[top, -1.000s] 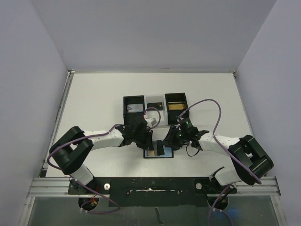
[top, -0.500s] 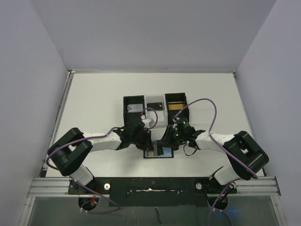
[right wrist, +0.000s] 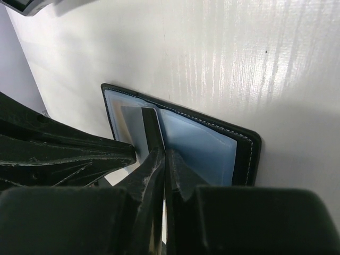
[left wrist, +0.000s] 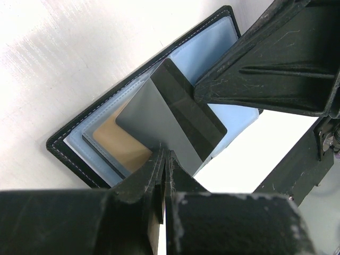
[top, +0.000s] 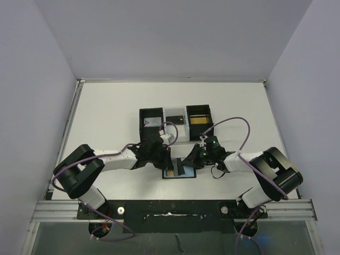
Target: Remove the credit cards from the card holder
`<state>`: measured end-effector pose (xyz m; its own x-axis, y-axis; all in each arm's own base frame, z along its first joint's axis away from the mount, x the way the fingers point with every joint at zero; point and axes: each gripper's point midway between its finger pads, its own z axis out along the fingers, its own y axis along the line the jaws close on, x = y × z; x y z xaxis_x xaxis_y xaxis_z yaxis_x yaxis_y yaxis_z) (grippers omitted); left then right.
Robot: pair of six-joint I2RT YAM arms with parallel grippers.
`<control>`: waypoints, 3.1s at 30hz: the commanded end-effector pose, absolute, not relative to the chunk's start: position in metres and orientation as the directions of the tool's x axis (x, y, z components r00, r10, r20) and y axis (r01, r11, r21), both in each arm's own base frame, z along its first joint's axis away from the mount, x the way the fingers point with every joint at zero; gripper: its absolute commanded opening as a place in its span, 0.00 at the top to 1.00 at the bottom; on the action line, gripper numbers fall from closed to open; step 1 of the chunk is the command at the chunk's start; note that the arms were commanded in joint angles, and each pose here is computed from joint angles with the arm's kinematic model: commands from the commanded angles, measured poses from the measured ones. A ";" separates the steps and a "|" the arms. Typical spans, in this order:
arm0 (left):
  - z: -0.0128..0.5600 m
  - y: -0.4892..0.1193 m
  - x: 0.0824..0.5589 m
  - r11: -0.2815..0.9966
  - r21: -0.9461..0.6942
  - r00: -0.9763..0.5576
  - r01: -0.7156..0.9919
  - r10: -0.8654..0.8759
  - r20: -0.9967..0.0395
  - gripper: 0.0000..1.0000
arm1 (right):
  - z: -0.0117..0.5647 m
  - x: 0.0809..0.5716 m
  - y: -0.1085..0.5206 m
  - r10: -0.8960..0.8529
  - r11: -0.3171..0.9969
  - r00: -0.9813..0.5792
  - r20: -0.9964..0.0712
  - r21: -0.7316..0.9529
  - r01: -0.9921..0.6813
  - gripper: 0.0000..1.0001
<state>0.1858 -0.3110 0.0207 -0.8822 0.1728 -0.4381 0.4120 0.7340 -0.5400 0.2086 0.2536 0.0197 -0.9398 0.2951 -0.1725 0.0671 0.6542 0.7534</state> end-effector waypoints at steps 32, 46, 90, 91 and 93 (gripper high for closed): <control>0.013 -0.297 0.169 0.773 -0.424 -0.870 0.471 0.330 -0.365 1.00 | 0.017 0.183 0.232 0.167 0.832 -0.972 -0.163 0.552 0.050 0.63; -0.031 -0.269 0.147 0.841 -0.394 -0.922 0.372 0.284 -0.264 1.00 | 0.033 0.189 0.277 0.166 0.649 -0.977 -0.130 0.761 0.009 0.68; -0.021 -0.285 0.155 0.811 -0.421 -0.905 0.407 0.297 -0.304 1.00 | 0.052 0.197 0.256 0.235 0.496 -0.962 -0.141 0.868 -0.006 0.77; -0.021 -0.285 0.155 0.811 -0.421 -0.905 0.407 0.297 -0.304 1.00 | 0.051 0.198 0.257 0.231 0.498 -0.963 -0.140 0.867 -0.006 0.77; -0.022 -0.284 0.154 0.812 -0.419 -0.905 0.407 0.297 -0.303 1.00 | 0.049 0.200 0.259 0.232 0.502 -0.962 -0.143 0.865 -0.008 0.77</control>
<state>0.1724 -0.3199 0.0209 -0.8895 0.2277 -0.3962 0.4268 0.7238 -0.5422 0.1872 0.2437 0.0305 -0.9637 0.2523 -0.0869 0.0719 0.5593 0.8258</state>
